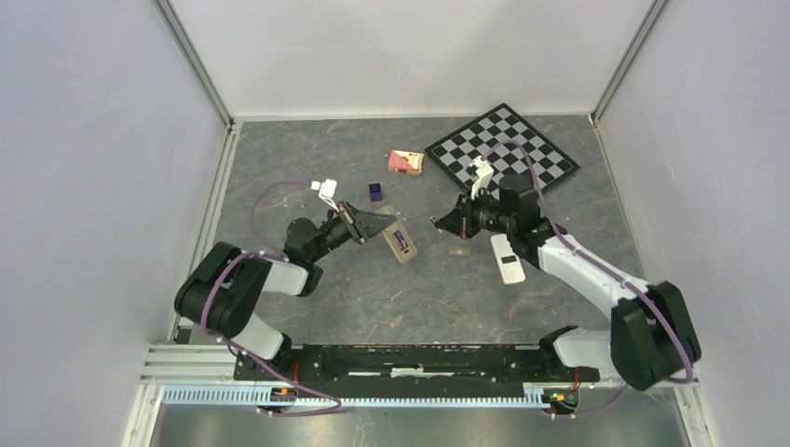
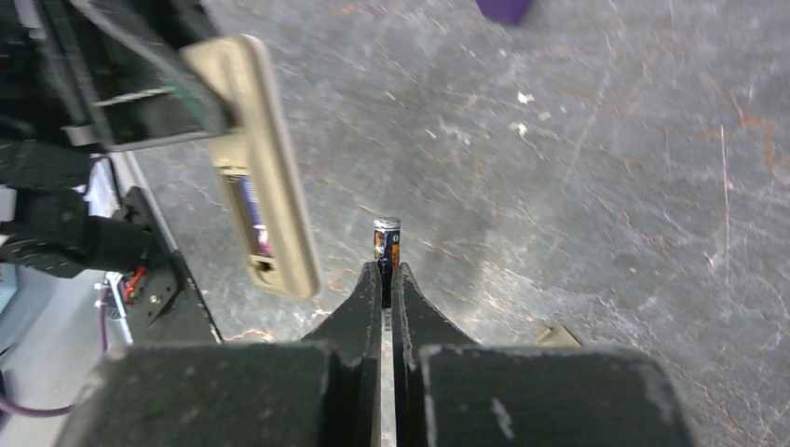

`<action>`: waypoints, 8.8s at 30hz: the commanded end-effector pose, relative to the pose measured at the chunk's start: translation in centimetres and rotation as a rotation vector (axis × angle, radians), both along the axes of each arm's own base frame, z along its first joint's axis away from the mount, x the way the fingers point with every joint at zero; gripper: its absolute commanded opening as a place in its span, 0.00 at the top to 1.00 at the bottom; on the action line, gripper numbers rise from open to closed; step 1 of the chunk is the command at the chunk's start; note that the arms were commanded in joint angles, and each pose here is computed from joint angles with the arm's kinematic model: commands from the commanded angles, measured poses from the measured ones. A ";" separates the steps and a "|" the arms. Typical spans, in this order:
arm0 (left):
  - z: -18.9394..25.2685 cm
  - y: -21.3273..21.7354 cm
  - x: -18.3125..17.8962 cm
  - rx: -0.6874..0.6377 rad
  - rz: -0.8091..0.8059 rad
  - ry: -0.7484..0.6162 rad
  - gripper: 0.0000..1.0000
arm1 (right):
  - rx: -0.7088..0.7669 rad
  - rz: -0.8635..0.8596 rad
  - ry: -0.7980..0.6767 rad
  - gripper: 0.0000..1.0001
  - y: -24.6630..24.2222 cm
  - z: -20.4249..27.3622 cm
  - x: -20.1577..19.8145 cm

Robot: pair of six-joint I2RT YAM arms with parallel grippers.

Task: Load the batteries into the remote control
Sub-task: Load the battery into the remote control, then place the remote control at the center of the board, then pick up the battery cover at the center of the board.

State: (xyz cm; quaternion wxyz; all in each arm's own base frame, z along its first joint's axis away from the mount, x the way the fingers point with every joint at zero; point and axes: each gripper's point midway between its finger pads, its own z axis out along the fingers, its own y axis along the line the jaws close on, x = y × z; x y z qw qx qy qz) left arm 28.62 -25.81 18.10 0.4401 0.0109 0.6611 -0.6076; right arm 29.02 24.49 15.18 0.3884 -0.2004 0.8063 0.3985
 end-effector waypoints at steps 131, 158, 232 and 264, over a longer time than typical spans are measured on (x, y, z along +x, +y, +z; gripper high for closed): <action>15.4 -6.3 -0.3 -0.617 -0.076 0.248 0.98 | 0.731 -0.461 0.260 0.61 -0.2 10.0 -3.5; 14.8 -5.5 -0.7 -0.290 -0.043 -0.033 0.98 | 0.707 -0.245 0.009 0.02 -0.7 12.5 -5.2; -13.1 11.9 -2.8 0.604 0.875 0.501 0.00 | -0.483 -0.480 0.143 0.66 -3.4 -10.8 1.5; -10.9 8.9 -1.7 0.494 0.540 0.474 0.12 | -0.299 -0.338 0.176 1.00 0.8 -8.7 -0.9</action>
